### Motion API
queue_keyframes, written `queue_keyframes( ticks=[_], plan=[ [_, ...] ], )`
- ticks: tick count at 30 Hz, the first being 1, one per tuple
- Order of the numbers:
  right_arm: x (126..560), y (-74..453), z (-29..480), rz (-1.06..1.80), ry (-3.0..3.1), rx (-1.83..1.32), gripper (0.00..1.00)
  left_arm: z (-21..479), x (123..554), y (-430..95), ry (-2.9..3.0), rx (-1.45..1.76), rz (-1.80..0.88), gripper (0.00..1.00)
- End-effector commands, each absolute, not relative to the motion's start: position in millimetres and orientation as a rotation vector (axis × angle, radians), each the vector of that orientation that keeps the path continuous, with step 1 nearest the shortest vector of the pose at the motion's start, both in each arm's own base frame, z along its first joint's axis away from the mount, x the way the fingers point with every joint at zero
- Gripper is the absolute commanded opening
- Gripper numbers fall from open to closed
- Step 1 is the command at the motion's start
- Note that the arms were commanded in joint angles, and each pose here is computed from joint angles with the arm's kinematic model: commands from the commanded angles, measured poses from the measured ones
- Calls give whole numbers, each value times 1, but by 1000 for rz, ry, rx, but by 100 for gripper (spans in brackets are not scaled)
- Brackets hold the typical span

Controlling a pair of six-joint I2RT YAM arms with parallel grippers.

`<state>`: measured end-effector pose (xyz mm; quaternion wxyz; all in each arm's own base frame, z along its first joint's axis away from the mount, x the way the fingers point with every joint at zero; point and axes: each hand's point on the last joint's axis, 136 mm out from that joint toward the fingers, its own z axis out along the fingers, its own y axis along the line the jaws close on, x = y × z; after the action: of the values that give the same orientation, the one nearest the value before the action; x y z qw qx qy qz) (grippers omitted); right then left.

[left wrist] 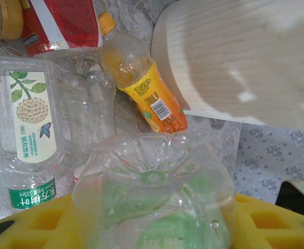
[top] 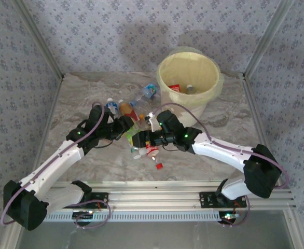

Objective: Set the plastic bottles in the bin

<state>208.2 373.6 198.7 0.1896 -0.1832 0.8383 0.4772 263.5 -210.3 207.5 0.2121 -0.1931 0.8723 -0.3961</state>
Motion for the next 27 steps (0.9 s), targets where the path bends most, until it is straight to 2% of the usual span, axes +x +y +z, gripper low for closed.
queue_keyframes(
  ticks=[1,6,13,17,20,23,24,27],
  plan=[
    [215,379,215,1348,2300,-519,79,207,262,-219,2432,-523,-1142,54],
    [216,379,216,1337,2301,-527,74,205,261,-222,2446,-508,-1142,54],
    [215,377,215,1324,2312,-537,62,206,261,-224,2449,-501,-1146,54],
    [215,375,215,1315,2312,-540,58,208,262,-226,2451,-488,-1148,59],
    [215,373,214,1305,2320,-538,56,211,263,-226,2439,-482,-1156,71],
    [215,368,211,1299,2328,-532,56,225,265,-229,2396,-439,-1185,96],
    [215,366,211,1295,2333,-527,56,231,265,-230,2385,-412,-1189,99],
    [216,357,210,1276,2340,-514,56,253,267,-232,2340,-313,-1189,100]
  ],
)
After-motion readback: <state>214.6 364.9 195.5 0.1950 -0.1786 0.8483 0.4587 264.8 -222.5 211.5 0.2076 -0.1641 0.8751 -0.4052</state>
